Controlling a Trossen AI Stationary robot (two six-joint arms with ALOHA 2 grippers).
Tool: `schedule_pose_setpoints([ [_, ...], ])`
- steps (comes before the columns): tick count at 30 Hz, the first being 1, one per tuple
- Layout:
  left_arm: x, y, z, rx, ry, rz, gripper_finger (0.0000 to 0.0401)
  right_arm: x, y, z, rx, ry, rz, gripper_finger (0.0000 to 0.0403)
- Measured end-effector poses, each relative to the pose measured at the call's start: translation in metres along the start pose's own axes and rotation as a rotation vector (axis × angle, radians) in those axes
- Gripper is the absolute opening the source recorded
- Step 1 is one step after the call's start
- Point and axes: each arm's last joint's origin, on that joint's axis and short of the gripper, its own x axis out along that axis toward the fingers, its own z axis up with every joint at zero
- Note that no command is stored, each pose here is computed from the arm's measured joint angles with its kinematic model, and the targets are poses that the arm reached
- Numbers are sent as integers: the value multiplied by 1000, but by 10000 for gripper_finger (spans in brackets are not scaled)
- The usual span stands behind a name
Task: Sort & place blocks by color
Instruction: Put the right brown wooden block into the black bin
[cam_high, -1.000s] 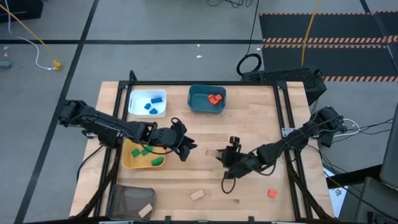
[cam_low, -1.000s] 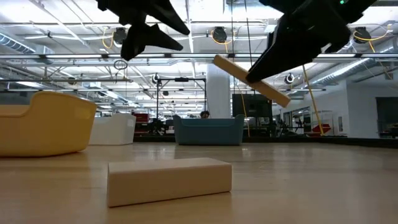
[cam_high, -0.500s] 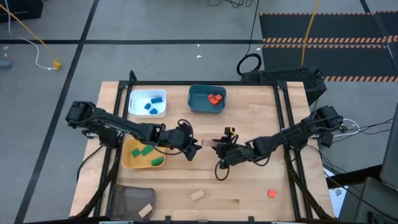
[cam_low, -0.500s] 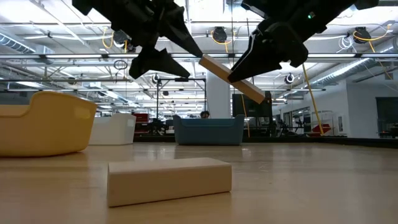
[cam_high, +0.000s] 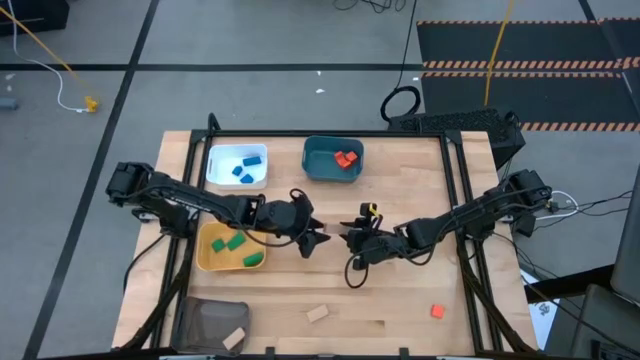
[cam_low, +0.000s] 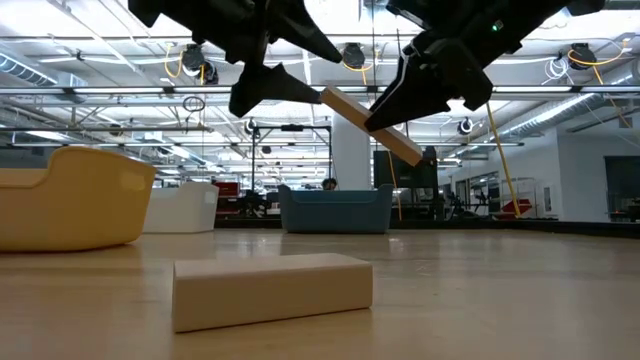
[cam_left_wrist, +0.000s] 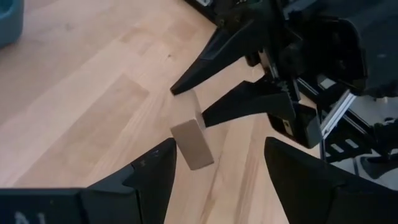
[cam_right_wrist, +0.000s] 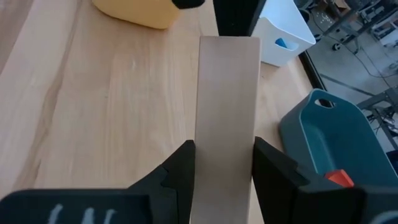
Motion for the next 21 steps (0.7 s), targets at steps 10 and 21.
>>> schedule_pose_setpoints([
  [10, 0, 5, 6, -62, -24, 8, 244, 0, 0, 6, 12, -50, -2, 115],
  [21, 1, 12, 10, -105, -22, 21, 168, -1, -1, 12, -18, -102, -10, 115],
])
